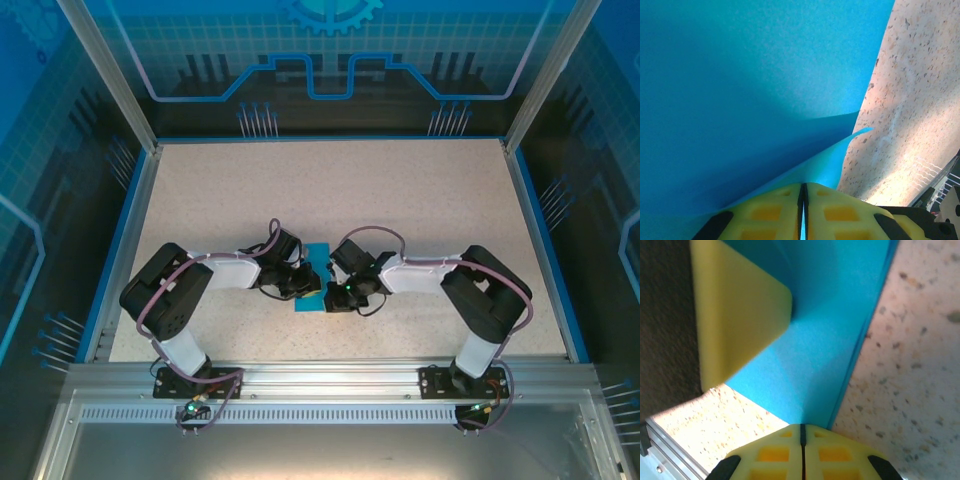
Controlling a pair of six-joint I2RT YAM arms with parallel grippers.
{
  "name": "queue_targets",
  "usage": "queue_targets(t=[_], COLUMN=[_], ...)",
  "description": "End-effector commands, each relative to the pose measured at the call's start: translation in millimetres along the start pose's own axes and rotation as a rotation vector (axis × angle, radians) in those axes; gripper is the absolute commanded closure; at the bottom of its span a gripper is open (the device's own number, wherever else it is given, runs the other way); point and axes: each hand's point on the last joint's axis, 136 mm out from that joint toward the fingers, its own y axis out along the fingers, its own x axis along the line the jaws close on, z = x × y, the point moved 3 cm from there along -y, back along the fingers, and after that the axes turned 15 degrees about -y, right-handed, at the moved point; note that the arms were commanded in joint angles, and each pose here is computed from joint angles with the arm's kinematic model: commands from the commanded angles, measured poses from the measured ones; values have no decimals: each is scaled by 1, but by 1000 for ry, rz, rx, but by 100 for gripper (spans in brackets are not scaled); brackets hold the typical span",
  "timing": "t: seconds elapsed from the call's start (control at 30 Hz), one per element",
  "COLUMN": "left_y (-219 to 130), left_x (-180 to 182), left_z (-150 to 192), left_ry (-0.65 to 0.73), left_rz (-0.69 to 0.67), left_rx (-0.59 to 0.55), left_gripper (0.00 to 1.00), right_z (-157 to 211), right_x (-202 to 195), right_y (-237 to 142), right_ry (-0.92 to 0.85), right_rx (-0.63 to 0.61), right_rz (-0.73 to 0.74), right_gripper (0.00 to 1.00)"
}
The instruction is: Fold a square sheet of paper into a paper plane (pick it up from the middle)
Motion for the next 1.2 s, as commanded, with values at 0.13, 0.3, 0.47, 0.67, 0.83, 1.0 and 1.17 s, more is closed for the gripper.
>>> queue_targets(t=[0.13,0.3,0.47,0.67,0.83,1.0,1.17], left_y=[3,2,1,-3,-9,-15,-23], left_x=[17,14,12,5,0,2,7], left_z=[-1,-1,-2,-2,-9,-24,-41], left_ry=[-44,-42,-44,-33,-18,-7,-13], left_rz=[-85,-77,-70,-48,-34,-32,-35], left_rx=[-21,-24,-26,-32,-51,-76,-106], left_gripper=[90,90,90,90,89,89,88], right_z=[-28,-33,-17,13,27,33,38], right_x=[23,15,-5,-32,-44,-49,-52], right_y=[-26,-7,8,18,19,19,21], right_ry=[-41,-23,10,62,87,100,110], right_rx=[-97,-66,-15,55,89,106,118], right_rz=[-62,-37,22,81,105,117,119], right_gripper=[95,95,96,96,96,96,96])
